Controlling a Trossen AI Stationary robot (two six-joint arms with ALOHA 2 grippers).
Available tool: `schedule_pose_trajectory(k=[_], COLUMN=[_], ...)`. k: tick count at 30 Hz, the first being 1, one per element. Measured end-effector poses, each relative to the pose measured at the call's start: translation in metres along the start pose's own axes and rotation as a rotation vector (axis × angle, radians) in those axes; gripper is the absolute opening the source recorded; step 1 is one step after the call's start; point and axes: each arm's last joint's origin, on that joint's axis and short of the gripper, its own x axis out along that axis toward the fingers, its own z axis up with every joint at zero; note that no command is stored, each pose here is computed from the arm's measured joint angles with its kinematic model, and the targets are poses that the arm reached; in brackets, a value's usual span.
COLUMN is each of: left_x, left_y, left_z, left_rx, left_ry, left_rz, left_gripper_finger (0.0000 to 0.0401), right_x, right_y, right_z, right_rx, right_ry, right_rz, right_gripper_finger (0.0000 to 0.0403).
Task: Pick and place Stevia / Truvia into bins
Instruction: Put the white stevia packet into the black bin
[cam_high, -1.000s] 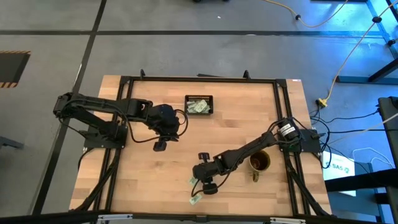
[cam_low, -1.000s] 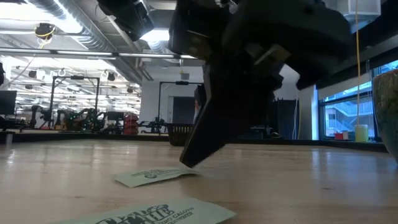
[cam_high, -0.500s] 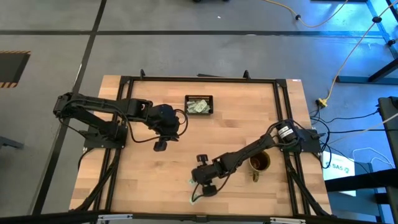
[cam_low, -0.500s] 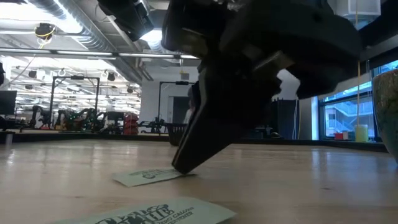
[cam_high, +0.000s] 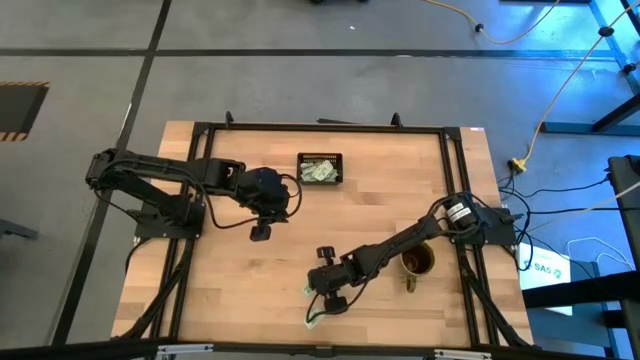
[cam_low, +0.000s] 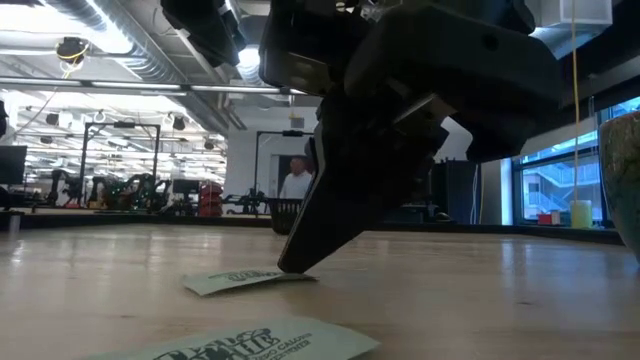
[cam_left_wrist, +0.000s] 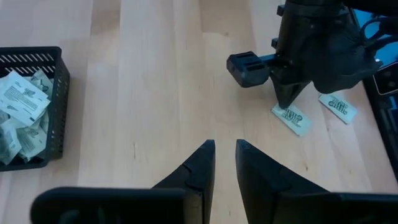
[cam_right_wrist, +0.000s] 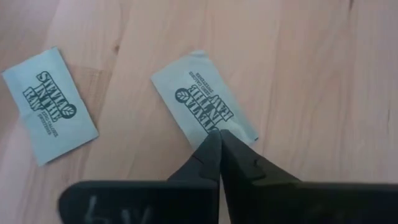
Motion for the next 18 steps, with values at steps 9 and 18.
schedule_pose_trajectory(k=[9,18], left_x=[0.0002,0.0006], left_y=[-0.0017,-0.0064], left_z=[-0.0001,-0.0004], left_rx=[-0.02,-0.005], left_ry=[0.001,0.003], left_rz=[-0.003,-0.015], left_gripper_finger=[0.0059,0.0059], right_x=[0.0008,0.0009], right_y=[-0.0005,-0.0003], right_z=[-0.001,-0.0013], right_rx=[0.001,-0.051], right_ry=[-0.002,-0.001], right_rz=[-0.028,-0.027], right_gripper_finger=[0.0014,0.0015])
